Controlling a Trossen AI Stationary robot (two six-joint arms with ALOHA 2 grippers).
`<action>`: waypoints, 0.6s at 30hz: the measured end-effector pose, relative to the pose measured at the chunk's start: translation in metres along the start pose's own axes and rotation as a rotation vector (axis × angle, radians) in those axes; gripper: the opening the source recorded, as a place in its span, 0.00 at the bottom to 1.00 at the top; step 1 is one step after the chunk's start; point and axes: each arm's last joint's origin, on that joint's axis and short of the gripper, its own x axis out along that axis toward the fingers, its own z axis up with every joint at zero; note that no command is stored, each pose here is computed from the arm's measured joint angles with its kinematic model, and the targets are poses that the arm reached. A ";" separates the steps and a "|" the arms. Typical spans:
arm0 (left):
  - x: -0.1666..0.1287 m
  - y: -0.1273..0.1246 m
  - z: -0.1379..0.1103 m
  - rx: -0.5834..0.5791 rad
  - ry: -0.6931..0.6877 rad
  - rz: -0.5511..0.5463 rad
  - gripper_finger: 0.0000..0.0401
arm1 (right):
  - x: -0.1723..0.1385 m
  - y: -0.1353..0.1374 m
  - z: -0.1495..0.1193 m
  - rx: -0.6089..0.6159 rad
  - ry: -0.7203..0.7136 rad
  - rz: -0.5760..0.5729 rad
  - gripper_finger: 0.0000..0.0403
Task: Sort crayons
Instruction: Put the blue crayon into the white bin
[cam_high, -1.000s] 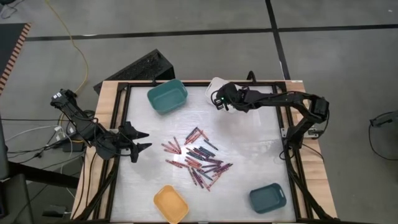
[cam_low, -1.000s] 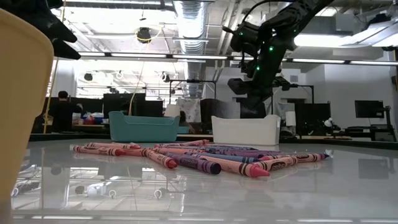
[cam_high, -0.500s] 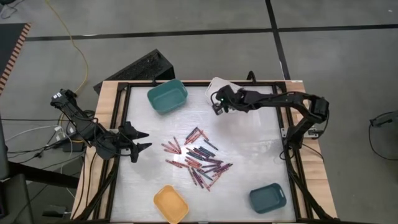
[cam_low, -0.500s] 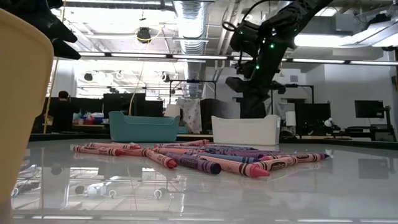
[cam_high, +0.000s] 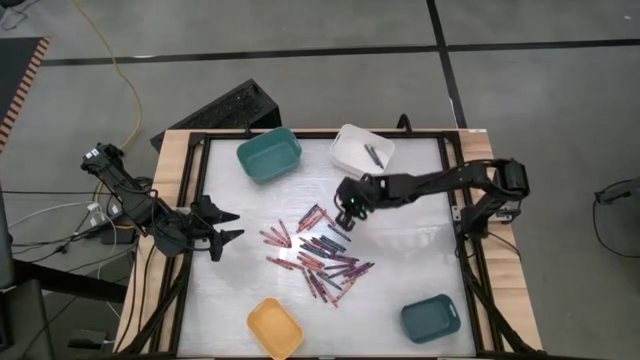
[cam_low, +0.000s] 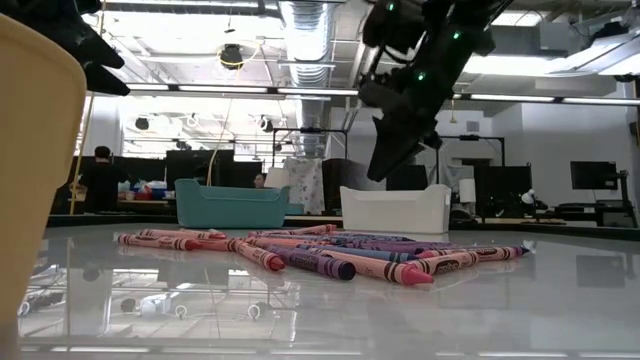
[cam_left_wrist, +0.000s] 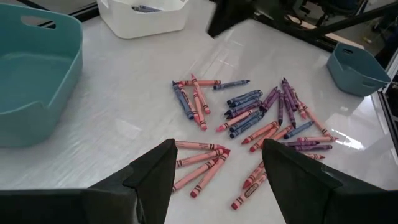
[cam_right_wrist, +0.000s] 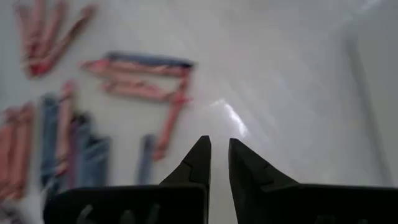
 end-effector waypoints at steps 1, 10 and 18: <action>0.000 0.000 0.000 0.000 0.000 0.000 0.57 | -0.002 0.007 -0.003 -0.019 0.002 0.013 0.13; 0.000 0.000 0.000 -0.001 0.000 0.000 0.57 | -0.019 0.057 -0.032 -0.167 -0.054 0.005 0.17; 0.000 0.000 0.000 -0.001 0.000 0.000 0.57 | -0.028 0.073 -0.044 -0.173 -0.140 -0.077 0.31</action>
